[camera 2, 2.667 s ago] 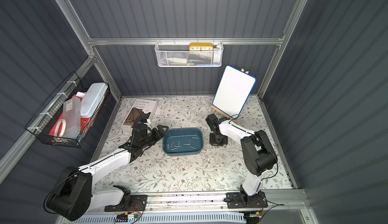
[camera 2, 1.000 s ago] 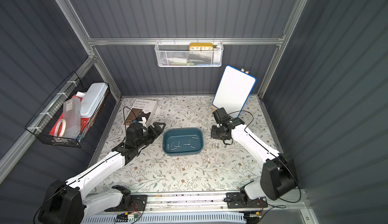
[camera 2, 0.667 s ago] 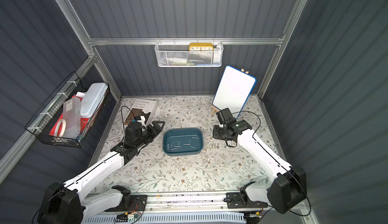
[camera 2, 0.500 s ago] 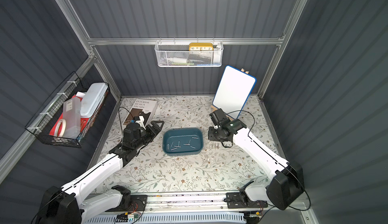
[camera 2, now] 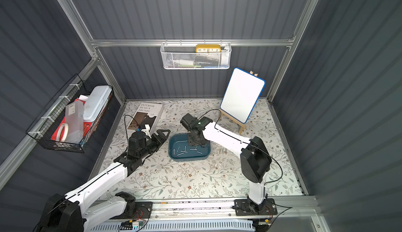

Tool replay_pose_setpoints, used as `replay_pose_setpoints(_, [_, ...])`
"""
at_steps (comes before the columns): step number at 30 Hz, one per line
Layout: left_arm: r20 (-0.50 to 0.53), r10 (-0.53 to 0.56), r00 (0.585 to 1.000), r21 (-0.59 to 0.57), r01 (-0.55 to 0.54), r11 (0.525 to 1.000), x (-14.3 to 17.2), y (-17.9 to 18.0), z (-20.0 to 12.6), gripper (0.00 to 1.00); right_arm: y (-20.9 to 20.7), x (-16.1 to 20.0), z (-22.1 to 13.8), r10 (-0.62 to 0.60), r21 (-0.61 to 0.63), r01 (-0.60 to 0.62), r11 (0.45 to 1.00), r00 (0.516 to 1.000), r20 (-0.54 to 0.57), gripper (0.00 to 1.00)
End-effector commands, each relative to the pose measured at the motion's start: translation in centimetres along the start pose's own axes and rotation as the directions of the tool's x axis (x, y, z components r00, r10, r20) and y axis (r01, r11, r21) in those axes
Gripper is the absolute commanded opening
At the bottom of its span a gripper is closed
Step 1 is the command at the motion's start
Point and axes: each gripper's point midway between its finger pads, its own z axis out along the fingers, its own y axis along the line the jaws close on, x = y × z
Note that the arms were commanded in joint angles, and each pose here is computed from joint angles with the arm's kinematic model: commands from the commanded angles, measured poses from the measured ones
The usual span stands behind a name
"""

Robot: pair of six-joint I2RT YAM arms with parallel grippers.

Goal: Take out the screws from the storage box
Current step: Pick up the screw from the storage box.

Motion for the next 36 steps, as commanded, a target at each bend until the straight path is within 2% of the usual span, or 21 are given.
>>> replay_pose_setpoints(1, [-0.024, 0.032, 0.999, -0.011, -0.033, 0.999, 0.7, 0.7, 0.6, 0.89, 0.1, 0.5, 1.1, 0.049, 0.037, -0.048, 0.998, 0.998, -0.041, 0.36])
replay_pose_setpoints(4, [-0.045, 0.037, 0.998, -0.027, -0.038, 0.999, 1.2, 1.4, 1.0, 0.89, 0.4, 0.8, 2.6, 0.065, 0.047, -0.062, 0.997, 0.996, -0.064, 0.43])
replay_pose_setpoints(15, [-0.098, 0.031, 0.995, -0.052, -0.036, 0.998, 2.5, 2.7, 1.7, 0.90, 0.5, 2.2, 7.0, 0.092, 0.087, -0.080, 0.993, 0.986, -0.142, 0.43])
replay_pose_setpoints(25, [-0.091, 0.027, 0.995, -0.056, -0.032, 0.998, 2.4, 2.7, 1.5, 0.90, 0.0, 3.0, 9.7, 0.096, 0.129, -0.073, 0.989, 0.979, -0.177, 0.42])
replay_pose_setpoints(36, [-0.088, 0.020, 0.996, -0.057, -0.025, 0.998, 2.3, 2.7, 1.4, 0.90, -2.4, 1.8, 11.1, 0.127, 0.162, -0.099, 0.982, 0.978, -0.166, 0.29])
